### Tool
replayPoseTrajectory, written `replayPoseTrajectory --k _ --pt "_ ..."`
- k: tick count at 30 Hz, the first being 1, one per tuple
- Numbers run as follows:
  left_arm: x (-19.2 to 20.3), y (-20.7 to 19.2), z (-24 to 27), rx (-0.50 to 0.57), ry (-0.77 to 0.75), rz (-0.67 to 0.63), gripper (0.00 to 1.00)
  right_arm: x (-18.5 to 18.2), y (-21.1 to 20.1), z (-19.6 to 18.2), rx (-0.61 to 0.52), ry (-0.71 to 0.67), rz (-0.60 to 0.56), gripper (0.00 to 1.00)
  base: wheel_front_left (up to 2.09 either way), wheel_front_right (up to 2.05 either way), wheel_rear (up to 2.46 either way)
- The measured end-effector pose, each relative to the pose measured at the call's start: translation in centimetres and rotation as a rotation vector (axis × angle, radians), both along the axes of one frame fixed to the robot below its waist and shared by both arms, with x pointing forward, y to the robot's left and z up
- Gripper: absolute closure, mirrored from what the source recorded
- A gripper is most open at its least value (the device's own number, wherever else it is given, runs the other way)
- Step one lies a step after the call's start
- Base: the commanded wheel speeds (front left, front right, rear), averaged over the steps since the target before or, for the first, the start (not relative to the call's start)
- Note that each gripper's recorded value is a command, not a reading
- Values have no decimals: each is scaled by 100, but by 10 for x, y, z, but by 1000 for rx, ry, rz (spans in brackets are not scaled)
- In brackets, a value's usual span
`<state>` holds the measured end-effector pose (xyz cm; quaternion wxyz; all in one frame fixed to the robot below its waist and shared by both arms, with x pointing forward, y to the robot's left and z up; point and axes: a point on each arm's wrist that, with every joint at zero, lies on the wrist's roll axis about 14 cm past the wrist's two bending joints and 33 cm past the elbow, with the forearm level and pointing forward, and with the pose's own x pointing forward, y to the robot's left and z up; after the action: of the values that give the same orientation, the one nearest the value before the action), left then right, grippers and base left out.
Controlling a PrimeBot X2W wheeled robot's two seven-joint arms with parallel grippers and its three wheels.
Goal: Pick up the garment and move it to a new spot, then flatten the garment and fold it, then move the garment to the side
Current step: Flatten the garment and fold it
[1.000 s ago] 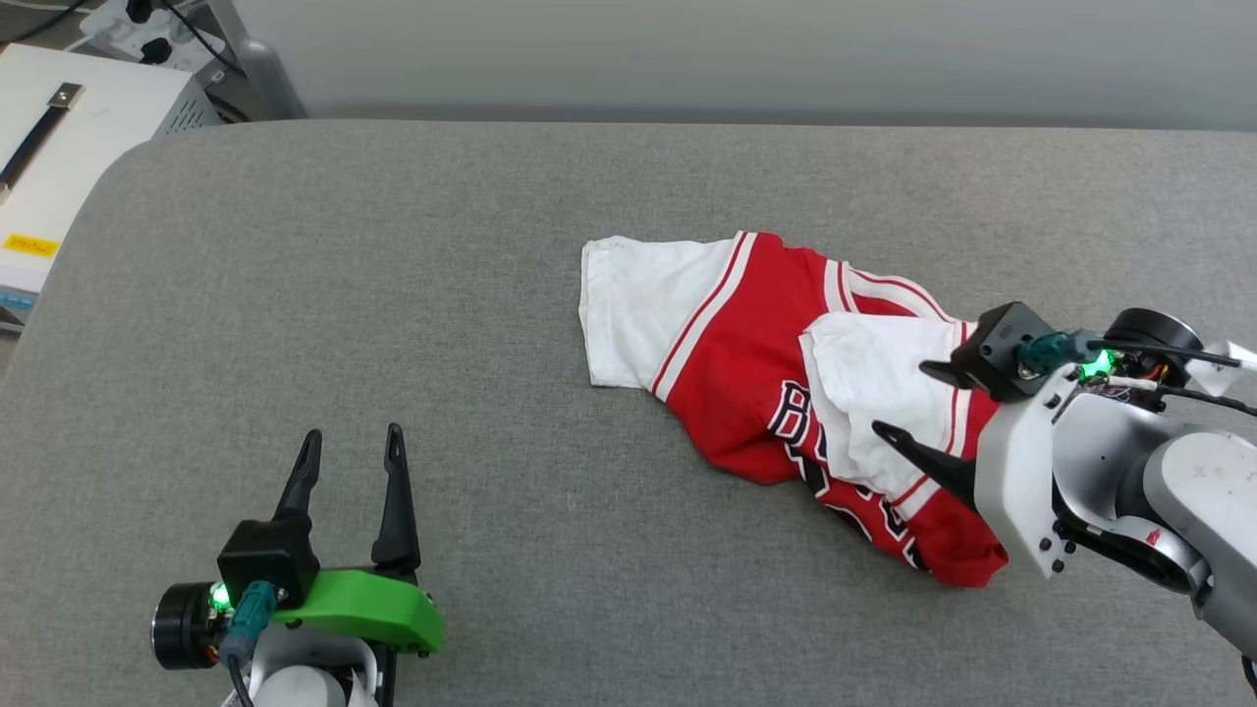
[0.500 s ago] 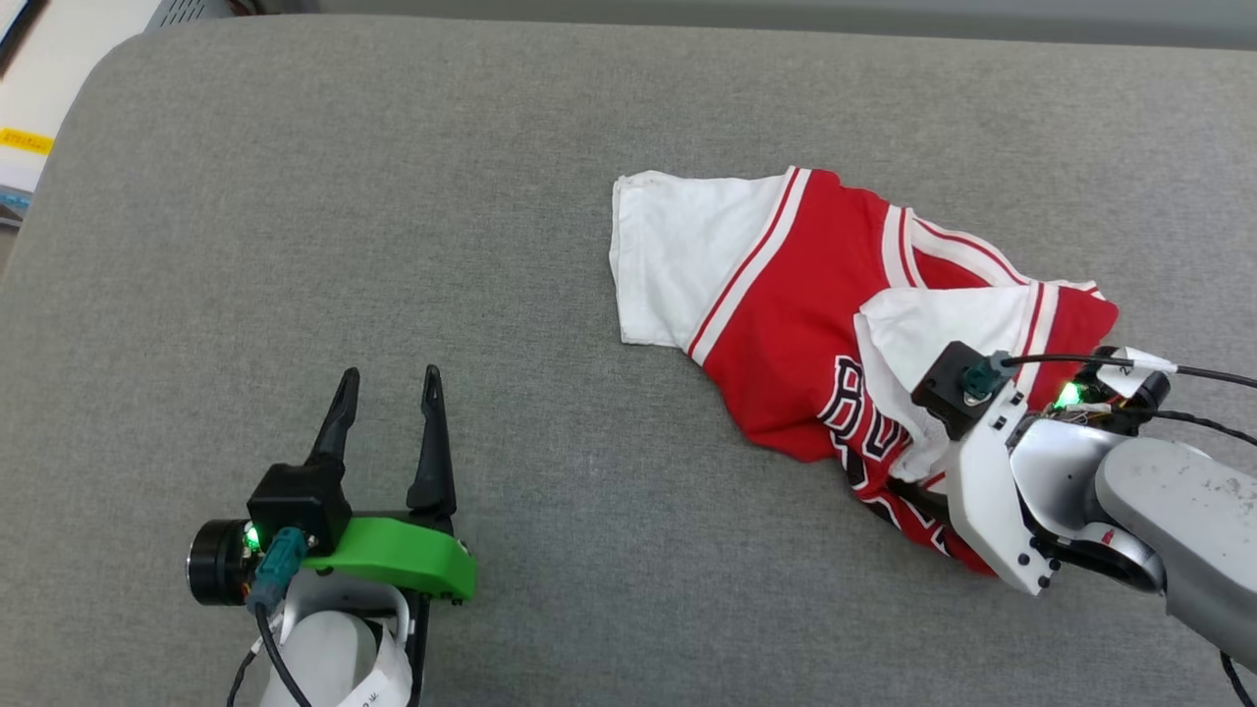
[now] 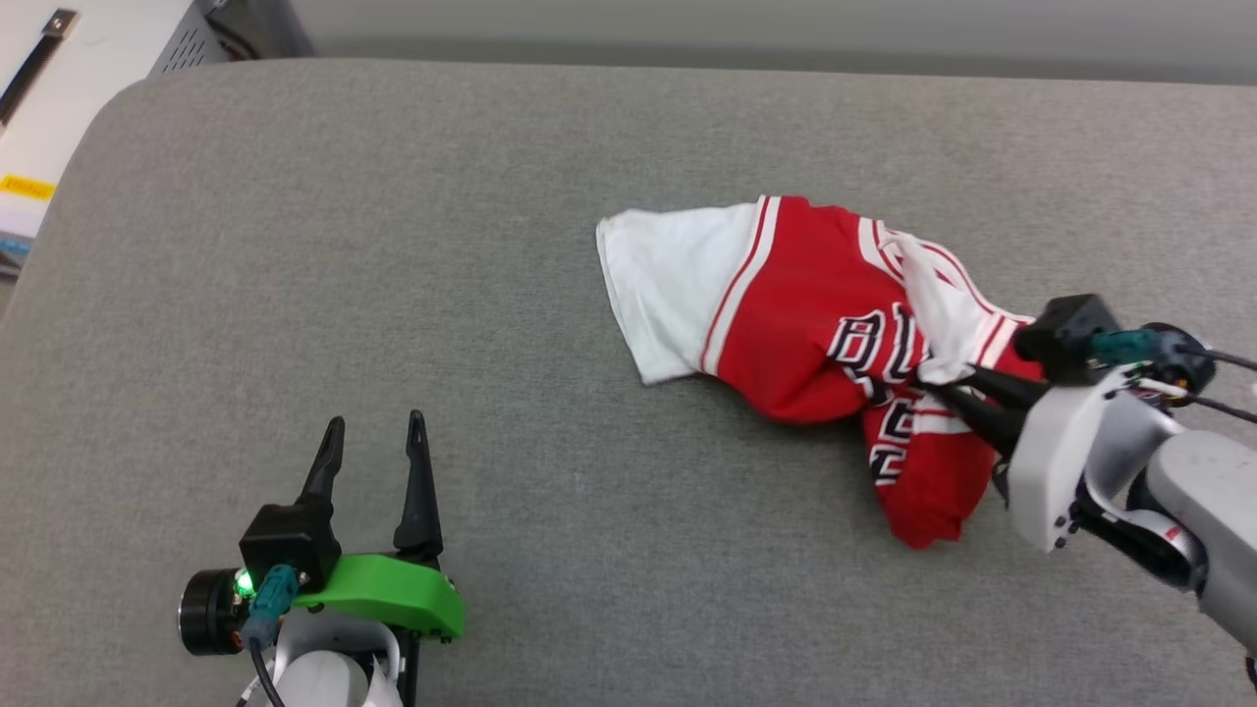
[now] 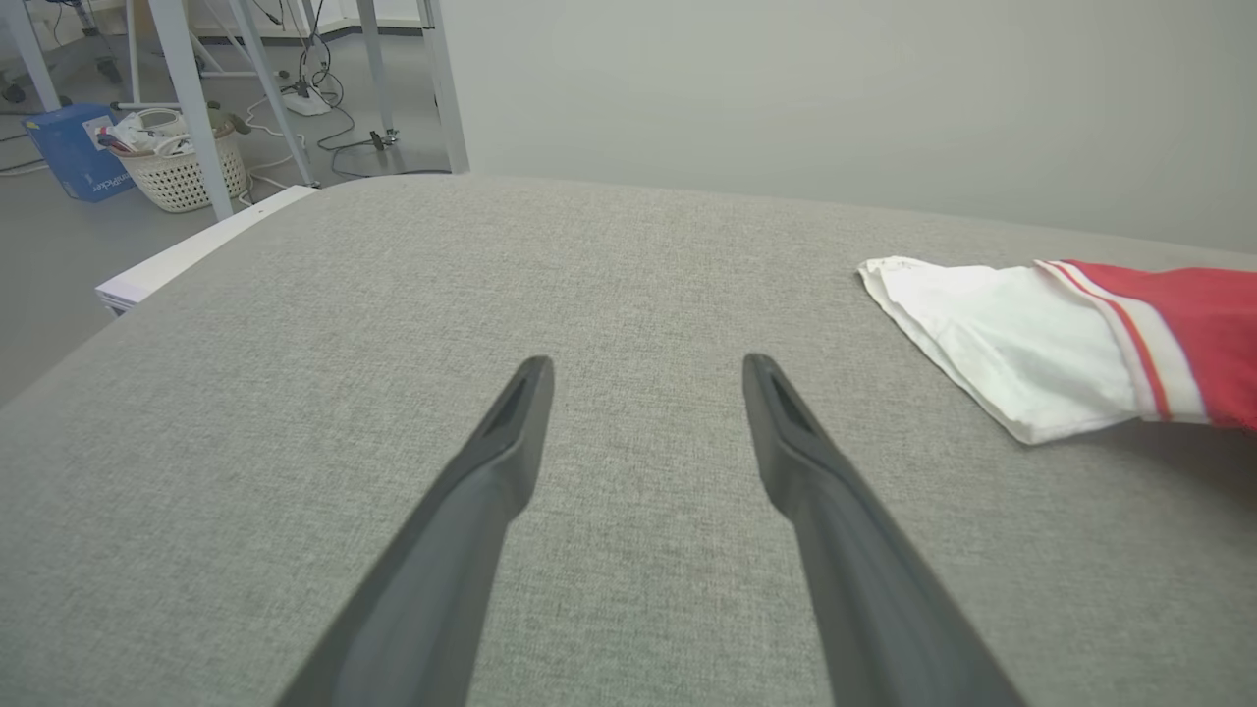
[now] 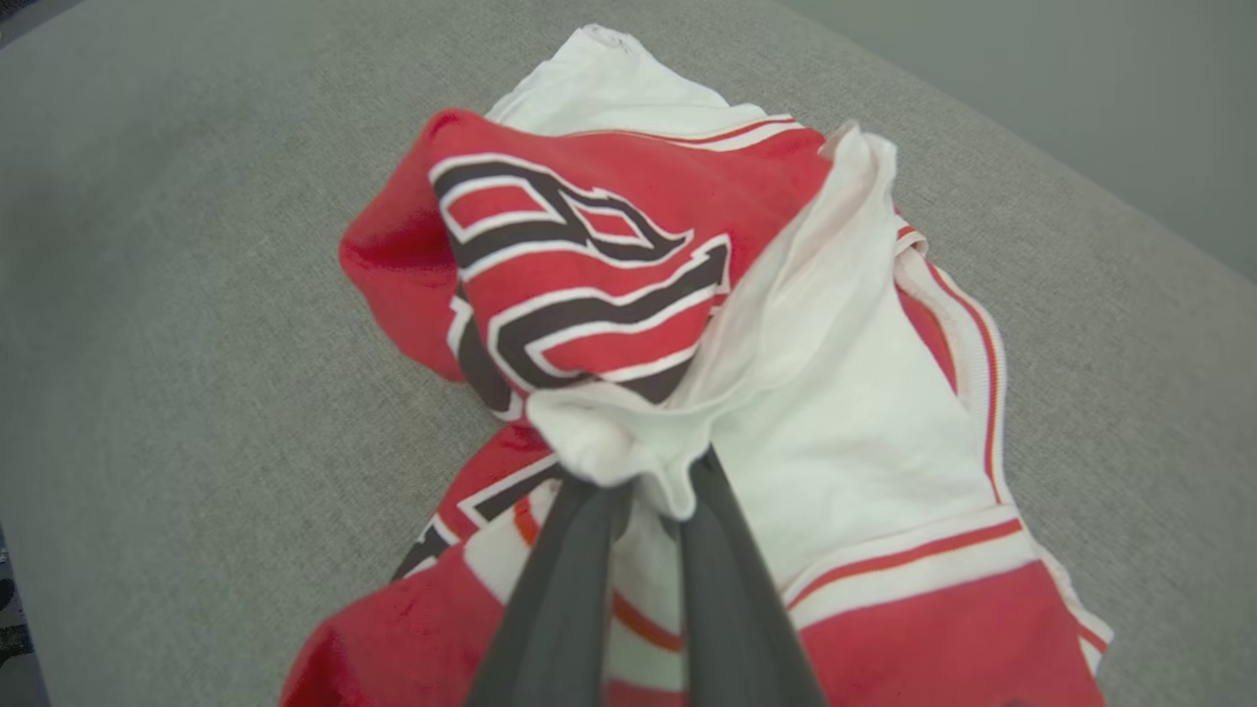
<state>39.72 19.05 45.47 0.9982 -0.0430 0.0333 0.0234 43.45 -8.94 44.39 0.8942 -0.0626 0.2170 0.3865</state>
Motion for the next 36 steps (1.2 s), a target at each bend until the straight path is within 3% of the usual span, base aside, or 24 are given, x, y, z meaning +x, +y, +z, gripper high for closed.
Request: replayPoseTrajectory --k 4,8,15,19,22,23,24,28,32,36 --pt "6 -15 10 -10 -31 -41 0 9 -52 29 98 -89 -197 100 0 0 0" --pt "10 -30 15 -18 -48 -82 0 7 -117 35 144 -132 -420 100 0 0 0" --pt "13 -36 11 -23 -39 -99 0 -25 -202 -14 106 -36 -729 100 0 0 0" --pt "12 -35 7 -25 -27 -93 0 -43 -225 -45 116 41 -873 100 0 0 0" --pt "10 -33 6 -27 -23 -85 0 -53 -225 -60 103 83 -896 100 0 0 0" --pt "10 -32 6 -26 -24 -84 0 -53 -224 -60 119 83 -906 71 0 0 0" --pt "10 -32 7 -25 -25 -81 0 -52 -223 -59 133 77 -913 0 0 0 0" --pt "9 -32 11 -25 -37 -82 0 -45 -225 -41 158 12 -917 0 0 0 0" --pt "7 -34 15 -25 -45 -87 0 -30 -238 5 179 -154 -911 0 0 0 0" --pt "6 -36 21 -26 -63 -93 0 -40 -246 41 154 -314 -896 0 0 0 0"
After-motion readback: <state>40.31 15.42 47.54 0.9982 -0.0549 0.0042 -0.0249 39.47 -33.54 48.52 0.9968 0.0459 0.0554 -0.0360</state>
